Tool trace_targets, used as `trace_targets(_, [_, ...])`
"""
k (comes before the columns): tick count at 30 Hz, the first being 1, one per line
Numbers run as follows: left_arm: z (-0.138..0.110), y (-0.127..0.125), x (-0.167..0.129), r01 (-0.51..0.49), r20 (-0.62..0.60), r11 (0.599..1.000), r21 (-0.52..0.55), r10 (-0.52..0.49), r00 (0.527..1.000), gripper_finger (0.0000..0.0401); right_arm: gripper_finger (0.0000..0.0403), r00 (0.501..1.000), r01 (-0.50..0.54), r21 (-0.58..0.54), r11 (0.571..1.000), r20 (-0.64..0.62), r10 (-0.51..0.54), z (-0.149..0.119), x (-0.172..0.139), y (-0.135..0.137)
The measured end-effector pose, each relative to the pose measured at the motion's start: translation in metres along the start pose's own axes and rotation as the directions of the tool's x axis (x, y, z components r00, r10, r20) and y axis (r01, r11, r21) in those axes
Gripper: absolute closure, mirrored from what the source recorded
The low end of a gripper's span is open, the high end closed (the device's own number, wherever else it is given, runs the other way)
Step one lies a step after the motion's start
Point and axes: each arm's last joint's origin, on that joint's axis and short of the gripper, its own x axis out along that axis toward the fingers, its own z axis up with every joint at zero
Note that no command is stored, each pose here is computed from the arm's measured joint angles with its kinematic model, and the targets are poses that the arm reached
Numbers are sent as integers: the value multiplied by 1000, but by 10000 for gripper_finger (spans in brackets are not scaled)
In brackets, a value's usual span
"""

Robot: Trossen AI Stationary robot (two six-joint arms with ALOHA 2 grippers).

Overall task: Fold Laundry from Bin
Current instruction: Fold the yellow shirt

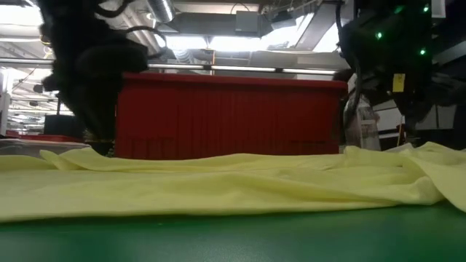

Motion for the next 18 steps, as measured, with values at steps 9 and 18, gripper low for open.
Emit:
trace_targets(9, [-29,-11,-12,86,-1,996,36,-86,996,280,253,979,14,-45,999,202,-5,1,-36,22])
trace_targets(18, [-68,-32,-33,317,3,942,111,-320,948,280,253,895,-108,-222,969,402,192,-8,-67,78])
